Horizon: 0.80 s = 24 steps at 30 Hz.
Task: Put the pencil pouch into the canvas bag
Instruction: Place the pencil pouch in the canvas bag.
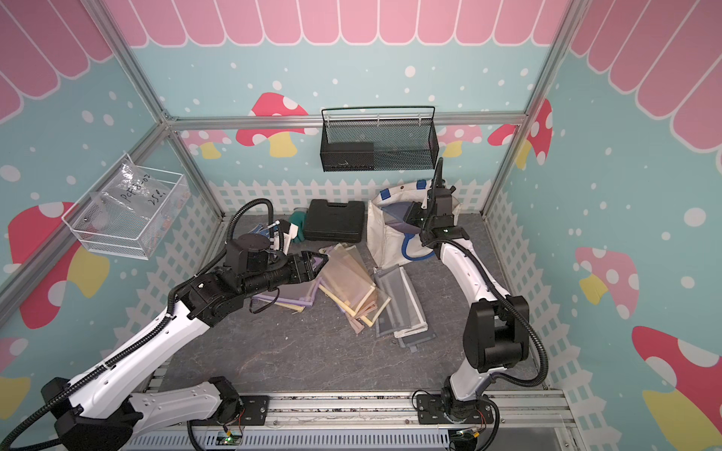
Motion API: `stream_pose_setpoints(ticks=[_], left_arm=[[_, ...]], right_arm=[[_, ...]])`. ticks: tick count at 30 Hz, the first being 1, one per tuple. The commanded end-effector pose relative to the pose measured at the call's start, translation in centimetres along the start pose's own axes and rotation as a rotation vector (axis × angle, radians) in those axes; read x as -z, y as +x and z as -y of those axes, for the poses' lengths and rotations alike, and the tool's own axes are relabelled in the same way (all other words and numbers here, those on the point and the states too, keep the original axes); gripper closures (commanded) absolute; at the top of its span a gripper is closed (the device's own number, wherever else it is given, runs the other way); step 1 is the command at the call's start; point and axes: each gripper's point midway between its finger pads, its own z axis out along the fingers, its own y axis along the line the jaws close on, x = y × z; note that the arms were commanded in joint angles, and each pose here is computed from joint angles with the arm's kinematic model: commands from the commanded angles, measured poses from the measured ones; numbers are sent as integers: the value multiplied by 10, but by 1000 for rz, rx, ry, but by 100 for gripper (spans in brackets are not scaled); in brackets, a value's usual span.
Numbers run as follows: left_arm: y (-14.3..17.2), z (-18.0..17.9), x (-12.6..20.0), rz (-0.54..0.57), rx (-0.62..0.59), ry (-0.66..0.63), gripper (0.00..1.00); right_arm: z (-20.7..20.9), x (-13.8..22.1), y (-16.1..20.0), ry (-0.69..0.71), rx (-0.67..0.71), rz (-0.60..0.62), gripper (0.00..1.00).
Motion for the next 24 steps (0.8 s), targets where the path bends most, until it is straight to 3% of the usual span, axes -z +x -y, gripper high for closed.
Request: stream_pose_setpoints(ticks=[1, 10, 13, 18, 24], left_arm=[[-2, -8, 5, 5, -5, -49, 22], [10, -46, 7, -31, 81, -190, 22], [20, -69, 9, -66, 128, -270, 23], [39, -100, 11, -114, 207, -341, 23], [64, -138, 12, -168, 324, -391, 23]], right_arm=[[2, -2, -6, 7, 12, 9, 100], [9, -15, 11, 21, 21, -45, 90], [6, -13, 12, 7, 32, -57, 75], [-6, 3, 6, -23, 84, -54, 37], [-20, 33, 20, -35, 214, -119, 24]])
